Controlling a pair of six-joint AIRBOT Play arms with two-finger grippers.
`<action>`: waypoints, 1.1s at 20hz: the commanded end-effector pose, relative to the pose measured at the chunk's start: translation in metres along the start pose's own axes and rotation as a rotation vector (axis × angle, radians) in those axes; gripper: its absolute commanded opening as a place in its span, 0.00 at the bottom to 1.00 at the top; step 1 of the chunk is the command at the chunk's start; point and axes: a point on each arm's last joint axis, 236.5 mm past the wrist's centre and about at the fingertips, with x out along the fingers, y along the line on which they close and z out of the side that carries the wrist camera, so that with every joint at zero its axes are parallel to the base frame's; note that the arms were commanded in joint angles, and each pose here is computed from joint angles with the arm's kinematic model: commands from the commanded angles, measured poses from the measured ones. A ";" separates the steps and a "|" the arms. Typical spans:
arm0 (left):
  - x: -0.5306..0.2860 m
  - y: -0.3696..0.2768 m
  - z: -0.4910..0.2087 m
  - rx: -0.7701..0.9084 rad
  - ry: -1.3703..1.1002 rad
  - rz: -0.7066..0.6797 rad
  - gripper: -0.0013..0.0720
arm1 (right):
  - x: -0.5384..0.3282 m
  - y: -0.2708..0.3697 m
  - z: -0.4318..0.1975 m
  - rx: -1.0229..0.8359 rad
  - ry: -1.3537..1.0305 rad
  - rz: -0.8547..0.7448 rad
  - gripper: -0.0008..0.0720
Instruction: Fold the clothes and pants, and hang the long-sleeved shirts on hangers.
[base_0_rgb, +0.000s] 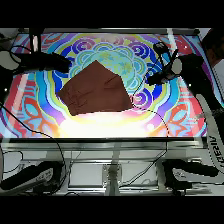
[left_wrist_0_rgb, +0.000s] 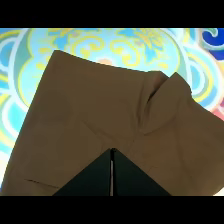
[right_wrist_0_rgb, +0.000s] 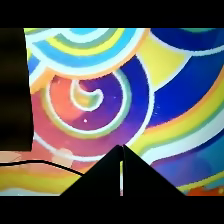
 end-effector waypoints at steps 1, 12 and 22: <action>0.000 0.000 0.000 0.000 0.000 0.001 0.04 | 0.000 0.000 0.000 0.000 -0.001 0.000 0.02; 0.001 0.001 0.000 -0.001 -0.001 0.003 0.04 | 0.000 0.000 0.000 0.000 -0.001 0.000 0.02; 0.002 0.037 -0.185 -0.388 0.378 0.006 0.04 | 0.000 0.001 0.002 0.000 -0.007 0.003 0.02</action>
